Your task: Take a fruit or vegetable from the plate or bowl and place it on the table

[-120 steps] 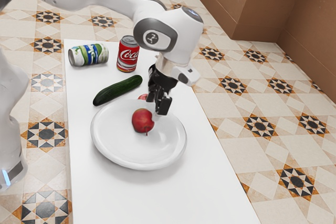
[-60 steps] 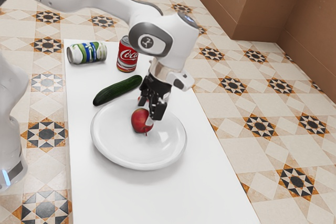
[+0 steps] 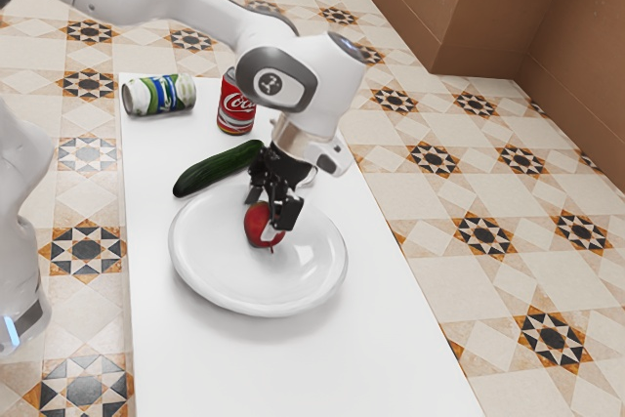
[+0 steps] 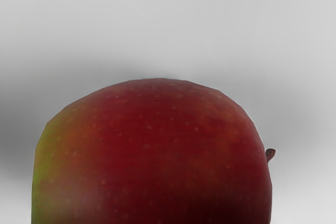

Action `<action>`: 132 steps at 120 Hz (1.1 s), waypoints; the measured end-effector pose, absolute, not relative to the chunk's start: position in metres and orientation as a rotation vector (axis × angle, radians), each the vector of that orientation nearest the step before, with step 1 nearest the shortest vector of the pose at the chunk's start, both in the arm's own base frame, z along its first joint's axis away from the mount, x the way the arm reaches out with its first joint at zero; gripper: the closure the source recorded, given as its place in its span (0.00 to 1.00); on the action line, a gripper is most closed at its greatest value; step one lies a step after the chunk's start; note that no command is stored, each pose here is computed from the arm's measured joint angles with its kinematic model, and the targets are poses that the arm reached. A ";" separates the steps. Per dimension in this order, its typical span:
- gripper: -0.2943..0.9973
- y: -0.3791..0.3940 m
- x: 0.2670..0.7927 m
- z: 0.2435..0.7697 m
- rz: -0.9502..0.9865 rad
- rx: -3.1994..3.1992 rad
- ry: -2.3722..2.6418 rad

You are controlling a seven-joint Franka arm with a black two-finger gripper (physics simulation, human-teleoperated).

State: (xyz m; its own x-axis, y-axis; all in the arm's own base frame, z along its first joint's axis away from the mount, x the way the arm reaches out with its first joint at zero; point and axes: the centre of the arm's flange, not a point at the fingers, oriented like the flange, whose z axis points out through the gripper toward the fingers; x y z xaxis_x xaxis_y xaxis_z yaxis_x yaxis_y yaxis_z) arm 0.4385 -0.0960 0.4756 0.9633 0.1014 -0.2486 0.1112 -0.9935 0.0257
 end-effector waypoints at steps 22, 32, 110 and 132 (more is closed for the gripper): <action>0.23 -0.096 0.442 0.476 -0.350 3.077 0.180; 0.23 -0.097 0.446 0.471 -0.340 3.081 0.187; 0.36 -0.100 0.457 0.446 -0.336 3.092 0.218; 0.39 -0.108 0.456 0.453 -0.312 3.102 0.204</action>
State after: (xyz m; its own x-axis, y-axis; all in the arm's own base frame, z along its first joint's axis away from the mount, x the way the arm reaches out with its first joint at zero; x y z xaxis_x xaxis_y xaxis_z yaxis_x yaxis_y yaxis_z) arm 0.4561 -0.1079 0.4534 0.9716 0.1280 -0.1992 0.1314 -0.9913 0.0037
